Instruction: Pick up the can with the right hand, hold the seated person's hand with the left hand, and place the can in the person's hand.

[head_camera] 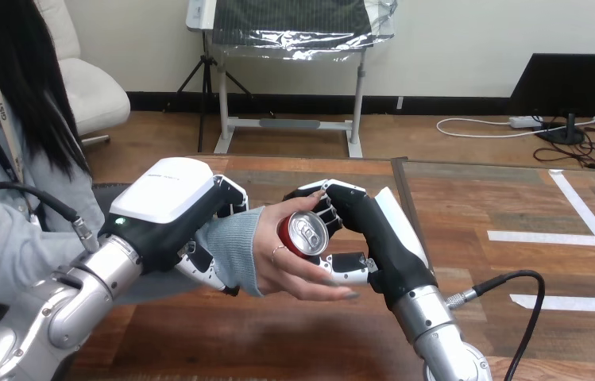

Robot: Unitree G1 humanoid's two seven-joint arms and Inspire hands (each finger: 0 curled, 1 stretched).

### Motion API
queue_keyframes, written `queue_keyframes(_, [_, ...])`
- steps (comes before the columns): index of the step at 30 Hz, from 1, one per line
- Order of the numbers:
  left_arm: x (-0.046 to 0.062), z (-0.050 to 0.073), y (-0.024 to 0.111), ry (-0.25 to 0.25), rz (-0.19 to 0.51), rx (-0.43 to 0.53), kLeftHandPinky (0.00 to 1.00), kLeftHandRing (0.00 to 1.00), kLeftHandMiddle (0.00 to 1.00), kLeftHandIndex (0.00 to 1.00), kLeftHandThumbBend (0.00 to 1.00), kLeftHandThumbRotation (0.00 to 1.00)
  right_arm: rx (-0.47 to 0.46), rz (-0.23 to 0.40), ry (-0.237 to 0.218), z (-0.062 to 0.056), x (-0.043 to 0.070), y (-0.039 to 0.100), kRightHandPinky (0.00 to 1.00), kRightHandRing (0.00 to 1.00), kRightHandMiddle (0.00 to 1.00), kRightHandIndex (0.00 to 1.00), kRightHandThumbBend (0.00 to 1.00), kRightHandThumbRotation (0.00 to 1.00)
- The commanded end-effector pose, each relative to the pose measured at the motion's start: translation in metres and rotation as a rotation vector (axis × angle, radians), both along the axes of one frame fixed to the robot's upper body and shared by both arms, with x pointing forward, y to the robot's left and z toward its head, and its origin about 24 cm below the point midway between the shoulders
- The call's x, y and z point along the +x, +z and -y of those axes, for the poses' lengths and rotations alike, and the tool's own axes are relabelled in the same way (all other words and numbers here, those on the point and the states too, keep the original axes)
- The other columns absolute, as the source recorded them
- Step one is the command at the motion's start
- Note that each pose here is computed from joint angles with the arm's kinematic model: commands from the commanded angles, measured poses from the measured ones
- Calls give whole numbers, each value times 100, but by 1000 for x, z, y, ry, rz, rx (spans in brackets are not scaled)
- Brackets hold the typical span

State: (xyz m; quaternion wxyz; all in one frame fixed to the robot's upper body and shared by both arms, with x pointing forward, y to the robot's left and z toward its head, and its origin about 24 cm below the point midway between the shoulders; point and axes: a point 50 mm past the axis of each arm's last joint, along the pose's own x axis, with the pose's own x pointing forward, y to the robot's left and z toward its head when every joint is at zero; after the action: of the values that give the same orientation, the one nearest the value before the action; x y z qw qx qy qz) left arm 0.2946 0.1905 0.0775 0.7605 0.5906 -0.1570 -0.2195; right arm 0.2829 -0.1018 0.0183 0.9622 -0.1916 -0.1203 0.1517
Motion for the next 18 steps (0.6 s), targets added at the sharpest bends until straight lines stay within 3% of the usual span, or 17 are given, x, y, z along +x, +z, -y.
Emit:
queue_keyframes(1, [7, 11, 25, -51, 122, -88, 26, 31, 37, 39, 94, 0, 21, 79, 25, -7, 15, 24, 49, 59, 65, 65, 81, 0])
queue_keyframes(18, [5, 10, 26, -61, 133, -91, 26, 31, 37, 38, 95, 1, 7, 76, 27, -7, 16, 24, 56, 65, 70, 70, 84, 0])
